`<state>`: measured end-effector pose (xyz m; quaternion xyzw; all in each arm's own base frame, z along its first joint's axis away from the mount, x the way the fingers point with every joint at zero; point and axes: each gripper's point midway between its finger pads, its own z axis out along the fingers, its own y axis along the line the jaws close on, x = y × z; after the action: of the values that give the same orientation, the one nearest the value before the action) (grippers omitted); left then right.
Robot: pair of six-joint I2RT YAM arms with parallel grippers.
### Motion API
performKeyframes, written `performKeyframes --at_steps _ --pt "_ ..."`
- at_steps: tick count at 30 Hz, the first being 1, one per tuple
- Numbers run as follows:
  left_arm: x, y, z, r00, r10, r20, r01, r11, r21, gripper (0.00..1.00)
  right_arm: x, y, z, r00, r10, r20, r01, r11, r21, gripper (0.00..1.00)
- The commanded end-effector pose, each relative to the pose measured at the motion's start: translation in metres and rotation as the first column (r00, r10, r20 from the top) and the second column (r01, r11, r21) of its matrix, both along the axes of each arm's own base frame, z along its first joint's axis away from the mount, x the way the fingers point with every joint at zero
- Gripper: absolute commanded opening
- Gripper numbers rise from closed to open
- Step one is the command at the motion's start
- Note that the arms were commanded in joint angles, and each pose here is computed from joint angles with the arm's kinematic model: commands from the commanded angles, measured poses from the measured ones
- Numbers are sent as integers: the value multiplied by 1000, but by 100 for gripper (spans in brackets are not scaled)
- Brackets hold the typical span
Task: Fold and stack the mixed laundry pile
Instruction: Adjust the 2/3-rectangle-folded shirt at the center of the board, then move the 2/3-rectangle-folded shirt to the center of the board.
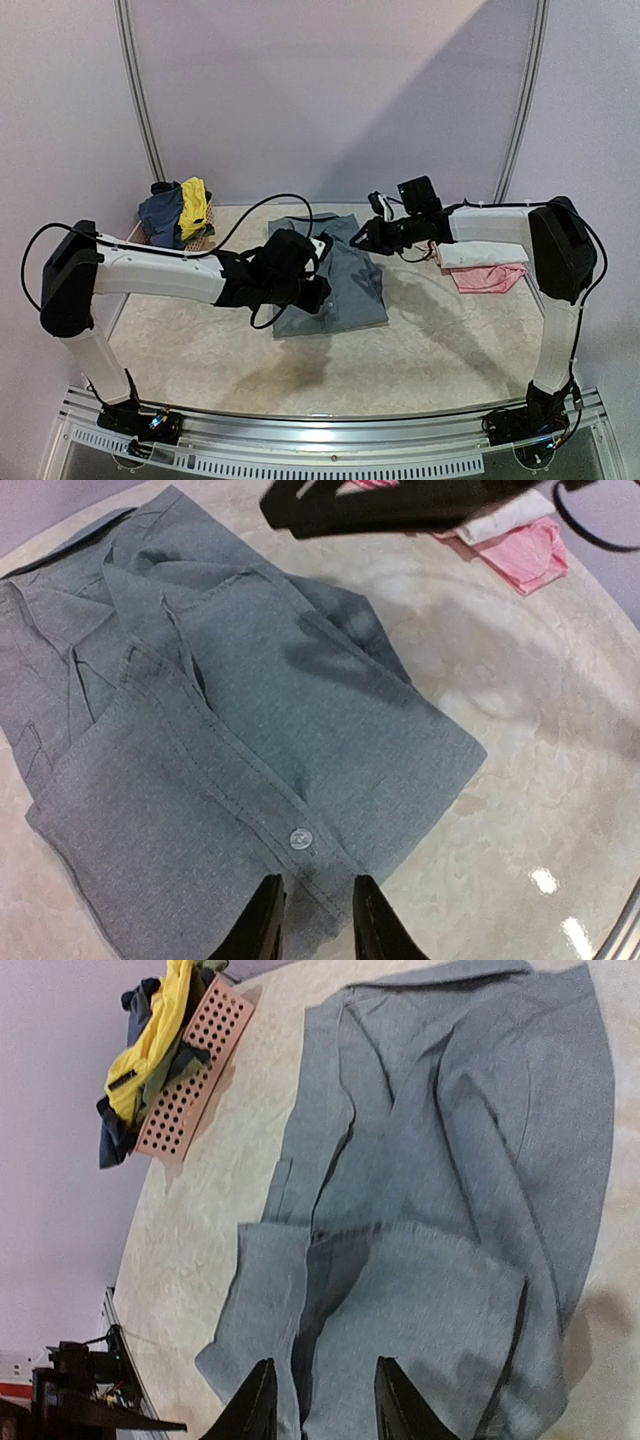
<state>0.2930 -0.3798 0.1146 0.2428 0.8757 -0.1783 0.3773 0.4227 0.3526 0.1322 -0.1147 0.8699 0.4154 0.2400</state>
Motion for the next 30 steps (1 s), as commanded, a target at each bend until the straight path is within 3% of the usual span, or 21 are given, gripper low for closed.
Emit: performKeyframes --at_steps 1,6,19,30 --pt "-1 18 -26 998 28 -48 -24 995 98 25 -49 13 -28 990 139 -19 -140 988 -60 32" --pt "6 29 -52 995 70 -73 -60 990 130 25 -69 11 -70 982 165 -87 -173 981 -85 28" --pt "-18 81 -123 979 145 -147 -111 970 219 24 -101 -38 -152 982 10 -191 -56 969 -240 23" --pt "-71 92 -118 986 104 -132 -79 979 186 23 -167 -62 -164 976 -53 -213 -26 936 -351 22"
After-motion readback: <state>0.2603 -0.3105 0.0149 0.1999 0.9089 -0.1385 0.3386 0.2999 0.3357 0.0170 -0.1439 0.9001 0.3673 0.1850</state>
